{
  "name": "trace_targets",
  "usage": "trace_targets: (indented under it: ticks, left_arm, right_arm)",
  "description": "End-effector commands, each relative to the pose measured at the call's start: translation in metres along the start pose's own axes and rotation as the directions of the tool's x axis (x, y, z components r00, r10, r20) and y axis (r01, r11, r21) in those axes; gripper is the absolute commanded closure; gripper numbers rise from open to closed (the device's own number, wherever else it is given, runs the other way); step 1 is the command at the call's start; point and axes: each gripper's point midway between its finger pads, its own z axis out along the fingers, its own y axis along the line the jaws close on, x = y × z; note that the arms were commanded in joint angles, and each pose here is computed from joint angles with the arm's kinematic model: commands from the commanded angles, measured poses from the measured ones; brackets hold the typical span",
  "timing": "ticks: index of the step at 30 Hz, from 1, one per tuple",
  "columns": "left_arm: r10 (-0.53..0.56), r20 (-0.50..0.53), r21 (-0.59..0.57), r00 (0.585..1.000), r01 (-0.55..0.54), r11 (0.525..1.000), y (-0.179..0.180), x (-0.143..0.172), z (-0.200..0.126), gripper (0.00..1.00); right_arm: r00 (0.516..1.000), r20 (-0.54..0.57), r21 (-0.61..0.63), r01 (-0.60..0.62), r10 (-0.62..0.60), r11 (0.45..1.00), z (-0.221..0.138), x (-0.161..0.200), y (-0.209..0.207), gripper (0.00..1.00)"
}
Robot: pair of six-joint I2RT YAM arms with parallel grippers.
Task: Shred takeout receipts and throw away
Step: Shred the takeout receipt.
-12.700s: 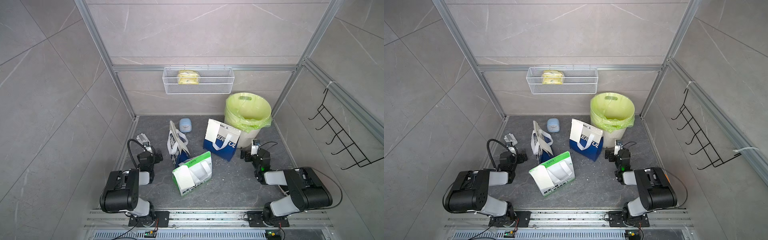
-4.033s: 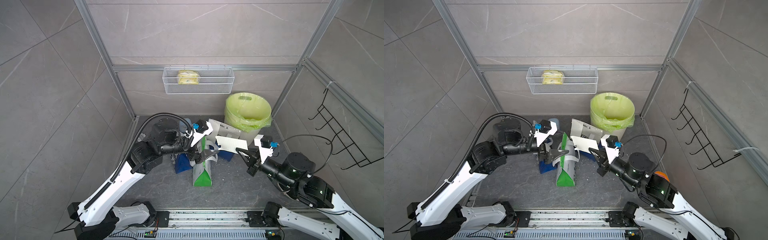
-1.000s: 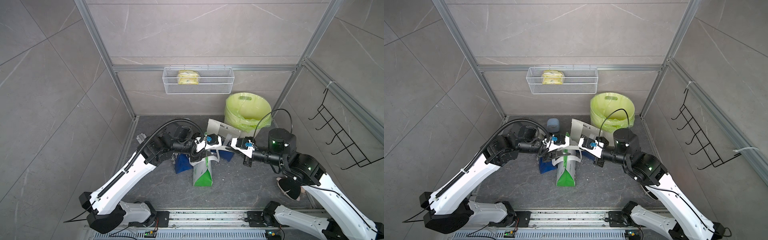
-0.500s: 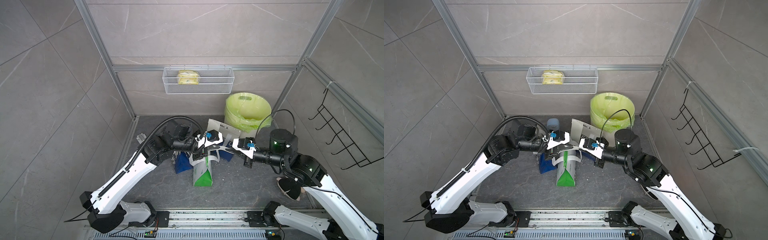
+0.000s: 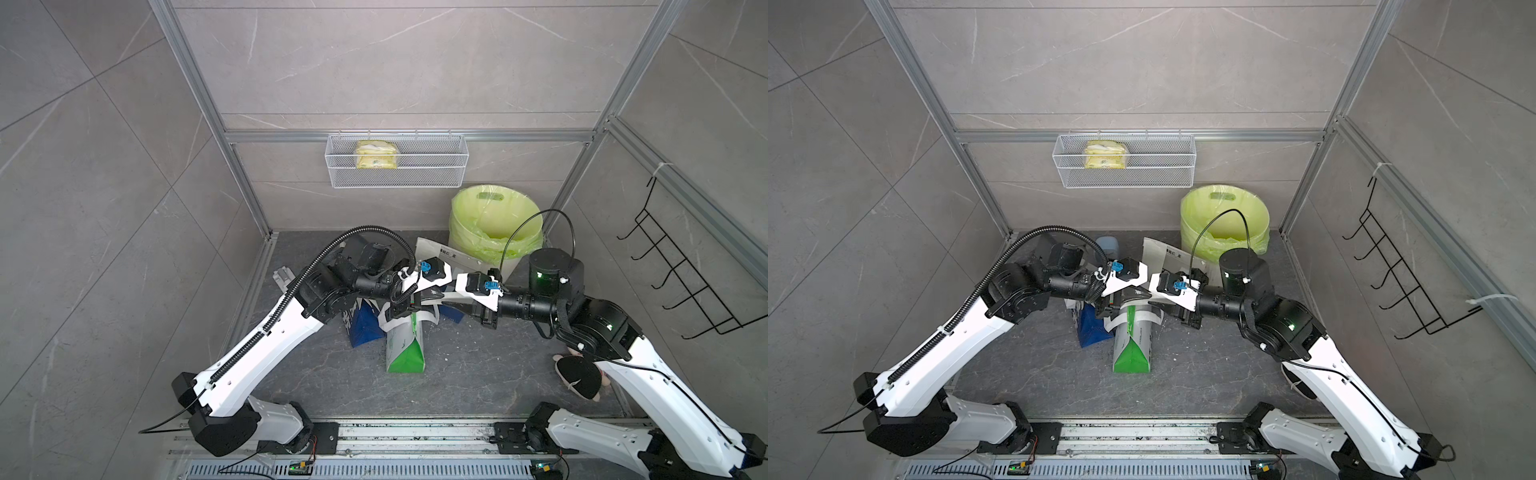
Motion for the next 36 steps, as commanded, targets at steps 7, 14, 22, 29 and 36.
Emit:
trace_targets:
  ticks: [7, 14, 22, 29, 36]
  left_arm:
    - [0.007, 0.024, 0.027, 1.0, -0.007, 1.0, -0.007, -0.009, -0.009, 1.0]
    - [0.01, 0.021, 0.026, 1.0, -0.01, 1.0, -0.007, -0.009, -0.011, 1.0]
    - [0.002, 0.009, 0.04, 1.0, -0.002, 0.999, -0.009, -0.007, -0.009, 1.0]
    - [0.001, 0.044, 0.049, 0.999, -0.003, 0.999, -0.009, -0.015, -0.009, 1.0]
    - [-0.071, 0.158, 0.113, 0.985, 0.054, 0.992, -0.003, -0.031, -0.019, 1.0]
  right_arm:
    - [1.0, 0.014, -0.007, 0.023, -0.023, 1.0, -0.007, -0.007, 0.001, 0.78]
    - [0.999, -0.009, -0.013, 0.033, -0.033, 0.999, -0.008, -0.001, 0.004, 0.91]
    - [0.999, -0.013, 0.004, 0.035, -0.035, 0.999, -0.01, -0.001, 0.002, 0.9]
    - [0.999, -0.001, -0.026, 0.046, -0.046, 0.999, -0.006, -0.001, 0.006, 1.0]
    - [0.992, 0.024, 0.02, 0.12, -0.121, 0.993, -0.012, 0.006, 0.011, 1.0]
